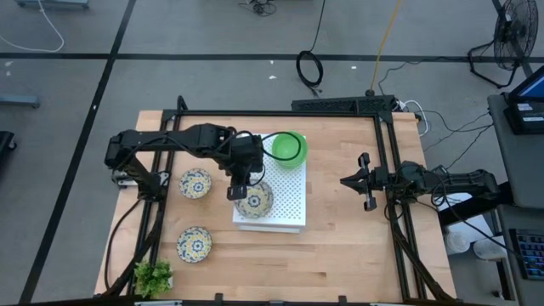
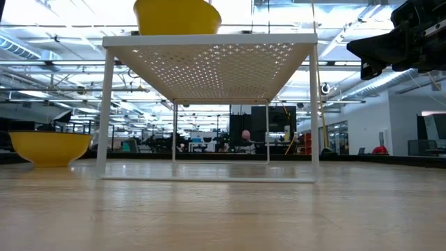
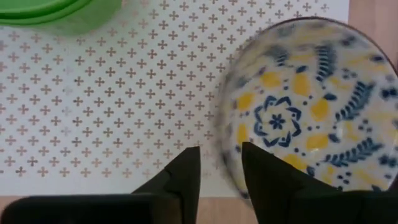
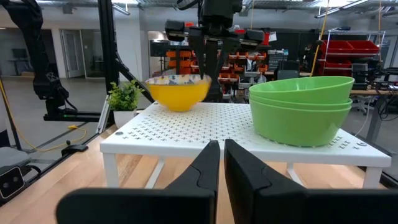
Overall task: Pick & Place Mini bowls
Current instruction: Stack the top yellow patterned bowl on the yellow patterned bowl on the shelf
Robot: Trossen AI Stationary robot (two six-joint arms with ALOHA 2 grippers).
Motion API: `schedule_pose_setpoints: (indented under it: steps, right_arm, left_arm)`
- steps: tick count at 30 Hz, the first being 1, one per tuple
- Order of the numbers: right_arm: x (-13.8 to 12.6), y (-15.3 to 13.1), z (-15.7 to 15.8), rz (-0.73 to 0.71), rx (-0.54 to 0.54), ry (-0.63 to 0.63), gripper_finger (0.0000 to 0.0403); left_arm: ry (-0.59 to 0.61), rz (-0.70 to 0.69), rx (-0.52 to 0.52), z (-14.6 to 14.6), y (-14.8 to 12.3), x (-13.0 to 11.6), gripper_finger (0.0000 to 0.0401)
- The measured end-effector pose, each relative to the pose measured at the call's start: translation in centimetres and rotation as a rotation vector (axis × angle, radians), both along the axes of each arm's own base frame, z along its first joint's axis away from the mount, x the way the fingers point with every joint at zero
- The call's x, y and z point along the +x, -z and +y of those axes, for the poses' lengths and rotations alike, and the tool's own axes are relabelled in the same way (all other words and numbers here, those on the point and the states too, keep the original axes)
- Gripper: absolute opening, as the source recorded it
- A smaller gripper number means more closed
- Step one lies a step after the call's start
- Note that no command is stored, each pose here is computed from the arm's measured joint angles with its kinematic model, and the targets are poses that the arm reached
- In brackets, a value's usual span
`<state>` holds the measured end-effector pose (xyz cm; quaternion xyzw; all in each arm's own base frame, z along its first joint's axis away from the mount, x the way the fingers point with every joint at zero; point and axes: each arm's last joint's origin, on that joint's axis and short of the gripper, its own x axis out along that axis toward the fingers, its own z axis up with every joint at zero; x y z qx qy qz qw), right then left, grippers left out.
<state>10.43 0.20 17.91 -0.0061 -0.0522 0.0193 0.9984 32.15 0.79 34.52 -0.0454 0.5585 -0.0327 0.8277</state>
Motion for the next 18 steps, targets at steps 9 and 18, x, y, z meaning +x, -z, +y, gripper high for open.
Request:
schedule_pose_setpoints:
  steps: [9, 18]
  right_arm:
    - [0.00, 0.00, 0.00, 0.000, 0.000, 0.000, 0.0015]
    - [0.00, 0.00, 0.00, 0.000, 0.000, 0.000, 0.0012]
  left_arm:
    - [0.008, -0.004, 0.003, 0.00, -0.08, -0.06, 0.0151]
    - [-0.023, -0.001, 0.089, 0.26, -0.07, -0.06, 0.0153]
